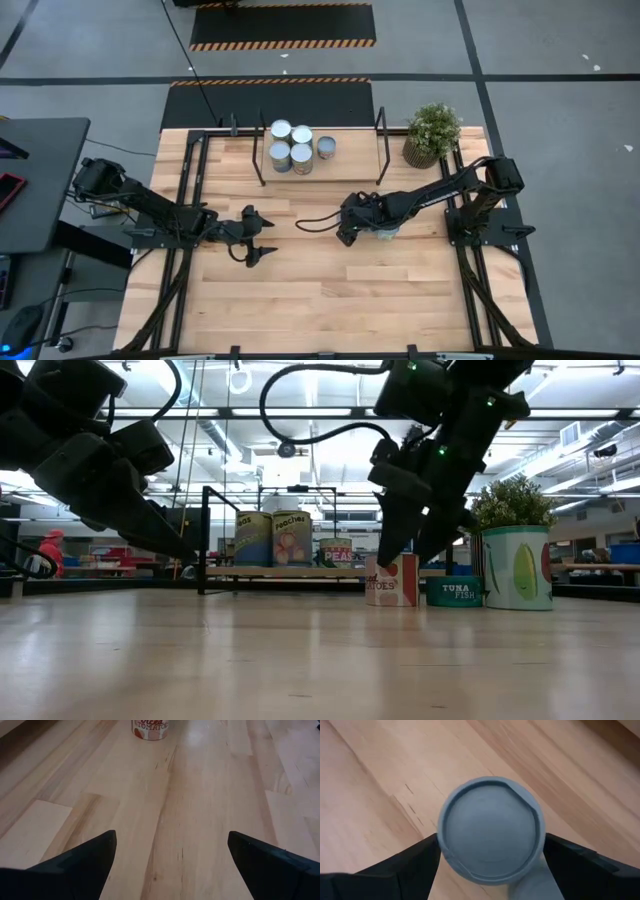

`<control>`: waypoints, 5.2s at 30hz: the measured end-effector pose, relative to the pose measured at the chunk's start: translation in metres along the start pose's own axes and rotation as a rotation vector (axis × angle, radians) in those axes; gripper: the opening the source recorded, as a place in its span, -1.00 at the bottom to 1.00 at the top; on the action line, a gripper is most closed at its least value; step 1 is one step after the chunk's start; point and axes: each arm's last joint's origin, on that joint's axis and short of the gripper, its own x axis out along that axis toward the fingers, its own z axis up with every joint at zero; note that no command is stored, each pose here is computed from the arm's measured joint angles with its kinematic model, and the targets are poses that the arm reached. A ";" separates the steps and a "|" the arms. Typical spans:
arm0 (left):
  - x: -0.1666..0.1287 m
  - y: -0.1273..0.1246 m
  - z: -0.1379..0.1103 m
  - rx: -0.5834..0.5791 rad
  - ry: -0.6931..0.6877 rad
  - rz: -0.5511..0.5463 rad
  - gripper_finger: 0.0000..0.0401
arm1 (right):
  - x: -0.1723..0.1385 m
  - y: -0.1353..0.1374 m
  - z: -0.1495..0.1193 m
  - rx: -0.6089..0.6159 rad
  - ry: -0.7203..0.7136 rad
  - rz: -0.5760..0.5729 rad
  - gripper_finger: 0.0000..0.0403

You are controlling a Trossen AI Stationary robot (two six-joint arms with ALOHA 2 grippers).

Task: Pick and place cans onto a shelf
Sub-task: Put the canned diced tomatoes on the shelf

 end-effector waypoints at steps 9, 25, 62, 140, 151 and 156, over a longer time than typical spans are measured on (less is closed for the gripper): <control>0.000 0.000 0.000 0.000 0.000 0.000 0.94 | 0.000 0.000 0.001 -0.008 -0.015 -0.006 0.74; 0.000 0.000 0.000 0.000 0.000 0.000 0.94 | 0.005 -0.004 -0.001 -0.078 -0.061 -0.029 0.73; 0.000 0.000 0.000 0.000 0.000 0.000 0.94 | 0.004 -0.003 0.011 -0.255 -0.057 0.023 0.53; 0.000 0.001 -0.001 -0.003 0.004 0.027 0.94 | 0.021 -0.080 0.180 -0.704 0.120 0.011 0.76; 0.000 0.001 -0.001 -0.003 0.004 0.028 0.94 | 0.018 -0.078 0.172 -0.720 0.182 -0.174 0.76; 0.000 0.001 -0.001 -0.003 0.004 0.027 0.94 | 0.017 -0.080 0.172 -0.684 0.180 -0.255 0.76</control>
